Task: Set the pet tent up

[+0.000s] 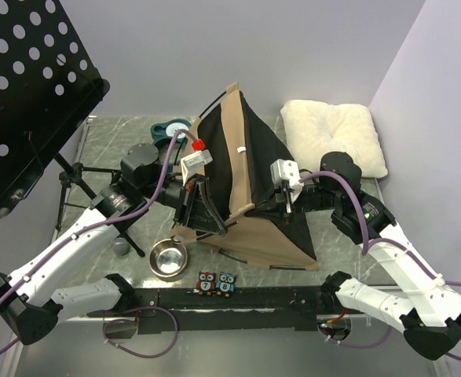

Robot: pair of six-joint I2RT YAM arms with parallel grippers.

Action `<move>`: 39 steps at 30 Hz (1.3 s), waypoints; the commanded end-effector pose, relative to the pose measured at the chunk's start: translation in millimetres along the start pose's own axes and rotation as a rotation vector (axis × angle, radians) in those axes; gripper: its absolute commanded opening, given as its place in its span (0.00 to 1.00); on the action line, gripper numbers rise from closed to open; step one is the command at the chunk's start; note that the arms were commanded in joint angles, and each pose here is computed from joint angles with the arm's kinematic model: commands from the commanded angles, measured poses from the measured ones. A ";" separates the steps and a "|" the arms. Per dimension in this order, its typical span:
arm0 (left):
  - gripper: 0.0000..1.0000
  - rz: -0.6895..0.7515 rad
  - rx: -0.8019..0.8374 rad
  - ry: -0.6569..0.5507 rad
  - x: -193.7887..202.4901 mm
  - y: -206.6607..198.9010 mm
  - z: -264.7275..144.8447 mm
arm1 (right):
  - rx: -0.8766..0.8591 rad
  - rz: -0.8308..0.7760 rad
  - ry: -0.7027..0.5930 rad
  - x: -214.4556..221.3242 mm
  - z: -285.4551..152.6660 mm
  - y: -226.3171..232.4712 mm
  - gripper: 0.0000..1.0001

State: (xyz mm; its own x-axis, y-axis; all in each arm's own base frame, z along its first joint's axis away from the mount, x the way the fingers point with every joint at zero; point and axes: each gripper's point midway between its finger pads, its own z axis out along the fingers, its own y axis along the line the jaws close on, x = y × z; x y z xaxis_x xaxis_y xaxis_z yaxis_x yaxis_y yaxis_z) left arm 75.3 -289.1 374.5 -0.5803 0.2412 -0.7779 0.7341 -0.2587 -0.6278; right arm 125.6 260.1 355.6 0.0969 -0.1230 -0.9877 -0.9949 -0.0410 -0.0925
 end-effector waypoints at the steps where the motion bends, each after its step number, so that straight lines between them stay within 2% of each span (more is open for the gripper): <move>1: 0.01 -0.174 -0.054 0.023 17.5 11.7 -4.3 | -0.014 -0.094 -0.084 -28.5 -7.3 8.9 0.00; 19: 0.01 -0.244 -0.104 -0.014 6.5 32.5 -8.9 | -0.062 -0.130 -0.073 -22.8 -9.6 19.5 0.00; 39: 0.01 -0.196 -0.108 -0.021 -5.9 38.3 -1.1 | -0.056 -0.108 -0.062 -21.0 -6.8 15.2 0.00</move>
State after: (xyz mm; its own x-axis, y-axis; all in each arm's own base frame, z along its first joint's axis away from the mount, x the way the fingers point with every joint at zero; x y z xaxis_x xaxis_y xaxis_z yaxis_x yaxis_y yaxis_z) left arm 100.8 -295.5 358.8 -0.6702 0.2547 -0.6971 0.6795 -0.1674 -0.7144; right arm 119.9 257.2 359.3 0.1496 -0.1079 -0.9828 -0.9875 -0.0657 -0.1431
